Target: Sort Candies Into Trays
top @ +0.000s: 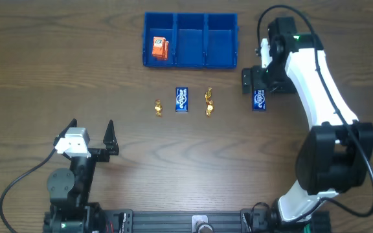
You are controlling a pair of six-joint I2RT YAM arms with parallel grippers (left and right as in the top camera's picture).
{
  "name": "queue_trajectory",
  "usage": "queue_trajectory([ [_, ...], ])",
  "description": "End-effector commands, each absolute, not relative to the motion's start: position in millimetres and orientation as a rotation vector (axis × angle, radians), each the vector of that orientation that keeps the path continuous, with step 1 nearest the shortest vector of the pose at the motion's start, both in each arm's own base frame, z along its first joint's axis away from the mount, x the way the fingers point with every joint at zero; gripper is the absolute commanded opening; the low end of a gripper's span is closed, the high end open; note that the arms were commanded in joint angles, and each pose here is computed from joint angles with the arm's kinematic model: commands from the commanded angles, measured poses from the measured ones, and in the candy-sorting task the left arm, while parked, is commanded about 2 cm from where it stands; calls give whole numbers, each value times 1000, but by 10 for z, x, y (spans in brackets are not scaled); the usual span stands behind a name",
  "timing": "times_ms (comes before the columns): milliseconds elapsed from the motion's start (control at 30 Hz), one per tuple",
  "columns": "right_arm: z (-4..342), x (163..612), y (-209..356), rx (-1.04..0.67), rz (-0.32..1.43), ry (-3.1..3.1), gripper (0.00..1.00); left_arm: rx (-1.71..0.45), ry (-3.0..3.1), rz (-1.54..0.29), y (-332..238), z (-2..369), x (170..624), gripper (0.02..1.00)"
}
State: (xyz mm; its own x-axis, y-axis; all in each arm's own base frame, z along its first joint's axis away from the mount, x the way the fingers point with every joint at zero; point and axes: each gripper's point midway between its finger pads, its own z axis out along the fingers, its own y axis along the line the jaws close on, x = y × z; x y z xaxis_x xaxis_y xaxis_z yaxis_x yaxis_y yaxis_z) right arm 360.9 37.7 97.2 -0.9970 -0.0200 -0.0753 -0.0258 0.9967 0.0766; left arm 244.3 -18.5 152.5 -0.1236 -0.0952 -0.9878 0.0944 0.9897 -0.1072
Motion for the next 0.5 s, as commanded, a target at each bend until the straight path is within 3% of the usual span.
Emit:
queue_trajectory([
  [33,842,3619,331,9,71,3084,1000,4,1734,-179,-210,1360,2432,998],
  [500,308,3779,245,7,-16,3133,1000,4,1734,-179,-210,1360,2432,998],
])
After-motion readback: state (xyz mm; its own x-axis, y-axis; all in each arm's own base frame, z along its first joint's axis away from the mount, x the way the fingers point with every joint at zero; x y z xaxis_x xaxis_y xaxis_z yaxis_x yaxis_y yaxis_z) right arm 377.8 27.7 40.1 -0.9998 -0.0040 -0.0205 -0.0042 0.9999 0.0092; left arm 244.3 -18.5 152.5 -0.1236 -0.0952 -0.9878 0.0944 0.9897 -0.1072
